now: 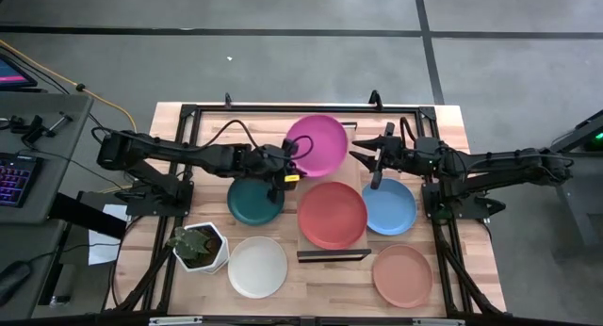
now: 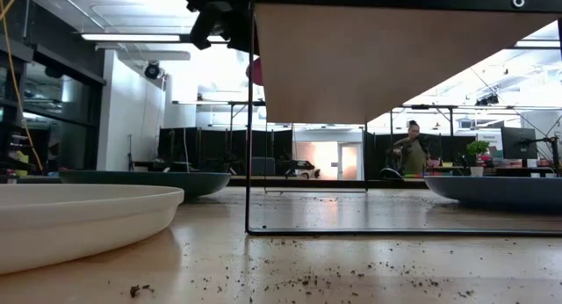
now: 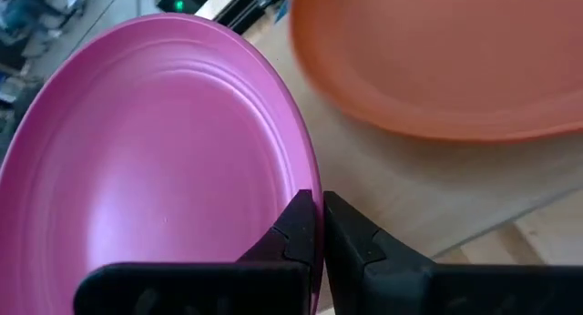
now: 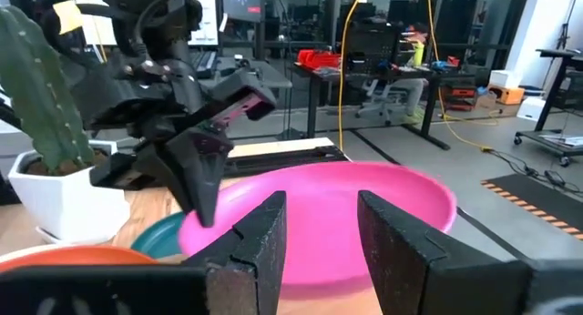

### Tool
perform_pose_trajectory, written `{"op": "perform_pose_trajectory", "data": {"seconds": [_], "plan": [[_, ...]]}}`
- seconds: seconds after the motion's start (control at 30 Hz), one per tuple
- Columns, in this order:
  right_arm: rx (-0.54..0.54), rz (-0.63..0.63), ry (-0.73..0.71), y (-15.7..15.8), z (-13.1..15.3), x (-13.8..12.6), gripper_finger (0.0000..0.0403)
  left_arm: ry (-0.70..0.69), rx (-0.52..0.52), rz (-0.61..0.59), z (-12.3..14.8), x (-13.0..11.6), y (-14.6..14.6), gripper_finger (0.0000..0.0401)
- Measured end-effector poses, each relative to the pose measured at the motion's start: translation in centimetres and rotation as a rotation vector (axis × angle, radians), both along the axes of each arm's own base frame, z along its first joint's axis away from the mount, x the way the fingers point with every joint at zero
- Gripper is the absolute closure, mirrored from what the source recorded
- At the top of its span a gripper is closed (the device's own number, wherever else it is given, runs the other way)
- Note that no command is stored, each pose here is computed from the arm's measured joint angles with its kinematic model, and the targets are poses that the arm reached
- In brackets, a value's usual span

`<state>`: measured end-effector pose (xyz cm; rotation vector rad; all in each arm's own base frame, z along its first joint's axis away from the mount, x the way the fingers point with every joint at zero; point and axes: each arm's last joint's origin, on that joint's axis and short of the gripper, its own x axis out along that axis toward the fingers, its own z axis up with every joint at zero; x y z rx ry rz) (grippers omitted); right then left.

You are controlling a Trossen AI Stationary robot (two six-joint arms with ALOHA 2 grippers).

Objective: Place and stack plates onto a shelf
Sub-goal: Put the pink plate on the shelf

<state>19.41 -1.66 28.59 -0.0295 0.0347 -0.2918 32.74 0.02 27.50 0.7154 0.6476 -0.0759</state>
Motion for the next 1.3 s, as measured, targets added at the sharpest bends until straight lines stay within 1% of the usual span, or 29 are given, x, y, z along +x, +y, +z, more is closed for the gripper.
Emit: {"op": "perform_pose_trajectory", "data": {"seconds": [0.2,0.33,0.53,0.6,0.73,0.8,1.13,1.3], "plan": [[0.002,0.004,0.004,0.0,0.0,0.0,0.0276,0.024,-0.063,-0.085,-0.2,-0.1,-0.3,0.0401],[0.003,0.004,0.006,0.0,-0.1,0.0,0.0276,0.021,-0.063,-0.079,-0.2,-0.1,-0.1,0.0401],[0.002,0.004,0.007,0.0,-0.1,0.0,0.0276,0.021,-0.081,-0.056,-0.2,-0.1,1.2,0.0401],[0.001,0.004,0.007,0.0,-0.1,0.0,0.0276,0.018,-0.114,-0.057,-0.2,-0.1,1.5,0.0401],[0.001,0.004,0.007,0.0,-0.1,0.0,0.0276,0.016,-0.196,-0.101,-0.2,-0.2,1.9,0.0401],[0.001,0.004,0.007,0.0,-0.1,0.0,0.0276,0.016,-0.215,-0.12,-0.2,-0.2,1.8,0.0401],[0.003,0.004,0.007,0.0,-0.1,0.0,0.0276,-0.013,-0.222,-0.134,0.0,0.0,1.9,0.0401],[0.003,0.004,0.007,0.0,-0.1,0.0,0.0276,-0.044,-0.259,-0.161,0.3,0.1,2.4,0.04]]}}
